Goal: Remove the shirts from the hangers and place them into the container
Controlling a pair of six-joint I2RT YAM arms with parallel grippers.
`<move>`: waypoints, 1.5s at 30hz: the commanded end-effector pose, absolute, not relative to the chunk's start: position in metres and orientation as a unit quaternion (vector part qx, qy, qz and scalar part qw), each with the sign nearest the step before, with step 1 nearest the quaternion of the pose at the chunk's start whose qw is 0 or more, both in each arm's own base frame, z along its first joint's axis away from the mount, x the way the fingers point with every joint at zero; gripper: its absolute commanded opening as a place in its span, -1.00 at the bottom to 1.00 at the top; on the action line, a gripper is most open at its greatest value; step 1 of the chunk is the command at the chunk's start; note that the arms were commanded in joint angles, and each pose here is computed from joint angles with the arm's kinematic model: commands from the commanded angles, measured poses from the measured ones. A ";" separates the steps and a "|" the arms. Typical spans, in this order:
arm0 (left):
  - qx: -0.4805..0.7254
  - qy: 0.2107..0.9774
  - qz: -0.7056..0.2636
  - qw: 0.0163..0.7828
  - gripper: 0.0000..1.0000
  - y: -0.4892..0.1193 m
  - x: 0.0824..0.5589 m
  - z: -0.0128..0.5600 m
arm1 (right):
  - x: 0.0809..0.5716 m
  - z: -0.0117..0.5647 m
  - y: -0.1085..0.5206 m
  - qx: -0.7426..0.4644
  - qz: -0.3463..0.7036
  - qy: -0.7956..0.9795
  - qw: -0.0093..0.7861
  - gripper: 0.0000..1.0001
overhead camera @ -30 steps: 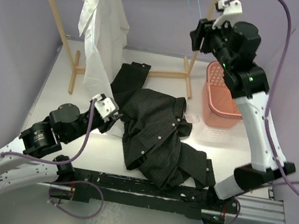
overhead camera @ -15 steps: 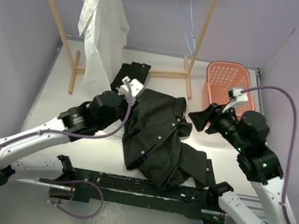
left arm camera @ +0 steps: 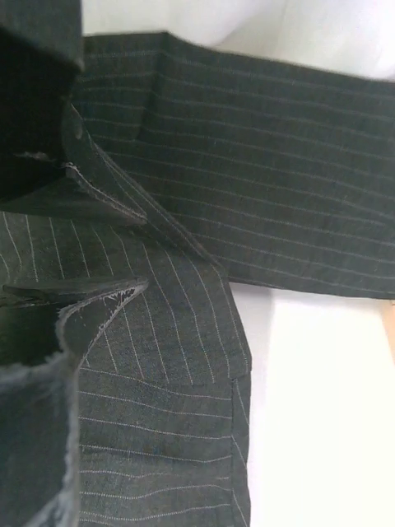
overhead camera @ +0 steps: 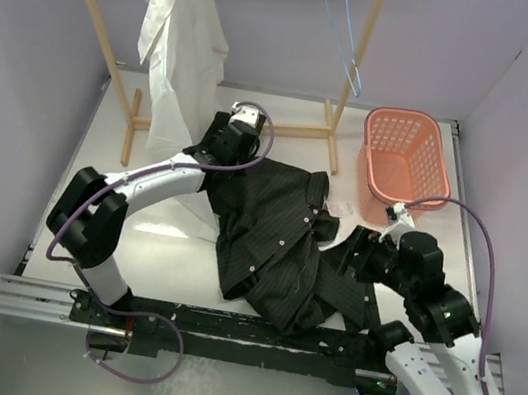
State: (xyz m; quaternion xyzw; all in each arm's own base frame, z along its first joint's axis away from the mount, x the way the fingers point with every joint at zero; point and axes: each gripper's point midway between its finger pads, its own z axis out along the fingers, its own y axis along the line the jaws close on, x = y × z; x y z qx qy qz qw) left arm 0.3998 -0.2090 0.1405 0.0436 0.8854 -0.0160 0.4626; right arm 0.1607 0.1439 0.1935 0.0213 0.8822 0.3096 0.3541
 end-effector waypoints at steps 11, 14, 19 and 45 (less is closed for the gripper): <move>0.049 0.889 -0.083 0.448 -0.38 -0.236 0.405 0.103 | 0.150 0.127 0.157 0.087 0.346 0.891 0.283 0.75; 0.052 0.896 -0.083 0.432 -0.39 -0.234 0.398 0.085 | 0.154 0.117 0.166 0.089 0.360 0.889 0.268 0.76; 0.045 0.908 -0.098 0.406 -0.44 -0.234 0.383 0.055 | 0.162 0.101 0.172 0.096 0.362 0.891 0.256 0.78; 0.158 0.842 -0.334 0.392 -0.56 -0.351 0.259 0.074 | 0.249 0.118 0.204 0.149 0.415 0.824 0.355 0.82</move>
